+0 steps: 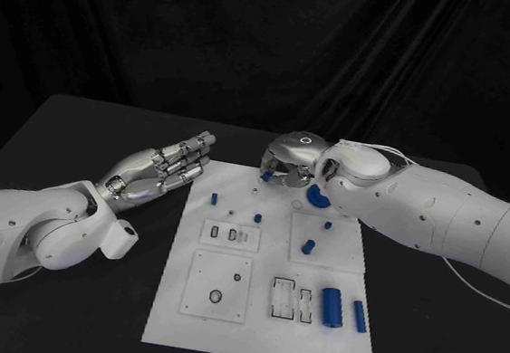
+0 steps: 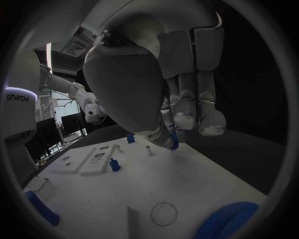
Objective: Assemble the parts on the task board
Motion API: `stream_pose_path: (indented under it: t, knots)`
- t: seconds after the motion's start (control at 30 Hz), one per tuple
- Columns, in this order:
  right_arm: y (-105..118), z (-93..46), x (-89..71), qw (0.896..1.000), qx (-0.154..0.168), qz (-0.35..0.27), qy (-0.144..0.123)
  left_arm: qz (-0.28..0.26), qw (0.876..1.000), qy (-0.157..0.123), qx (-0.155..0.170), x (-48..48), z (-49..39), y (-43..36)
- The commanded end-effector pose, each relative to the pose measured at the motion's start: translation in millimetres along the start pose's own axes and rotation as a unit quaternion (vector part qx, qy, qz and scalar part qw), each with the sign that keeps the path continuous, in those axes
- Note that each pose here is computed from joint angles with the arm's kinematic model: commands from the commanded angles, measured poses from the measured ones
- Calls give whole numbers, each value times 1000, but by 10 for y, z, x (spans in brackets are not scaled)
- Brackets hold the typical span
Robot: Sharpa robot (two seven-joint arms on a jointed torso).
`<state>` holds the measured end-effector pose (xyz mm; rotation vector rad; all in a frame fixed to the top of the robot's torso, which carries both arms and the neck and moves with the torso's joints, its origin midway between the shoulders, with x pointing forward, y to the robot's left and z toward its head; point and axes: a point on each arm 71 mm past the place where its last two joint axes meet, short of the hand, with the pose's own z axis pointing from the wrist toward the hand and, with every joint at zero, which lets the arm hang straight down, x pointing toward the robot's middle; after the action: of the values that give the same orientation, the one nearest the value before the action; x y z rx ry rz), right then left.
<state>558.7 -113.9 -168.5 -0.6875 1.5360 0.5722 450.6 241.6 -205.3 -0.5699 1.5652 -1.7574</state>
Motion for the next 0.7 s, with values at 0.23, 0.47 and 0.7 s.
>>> stream_pose_path:
  t: [0.23,0.47,0.7]
  knots:
    - [-12,25,16,999,29,-4,-15,-5,999,11,40,24,18,-63]
    - [10,34,16,999,28,-4,-19,-5,999,10,35,20,15,-56]
    - [28,36,24,1000,23,-3,-13,-5,999,11,32,19,13,-53]
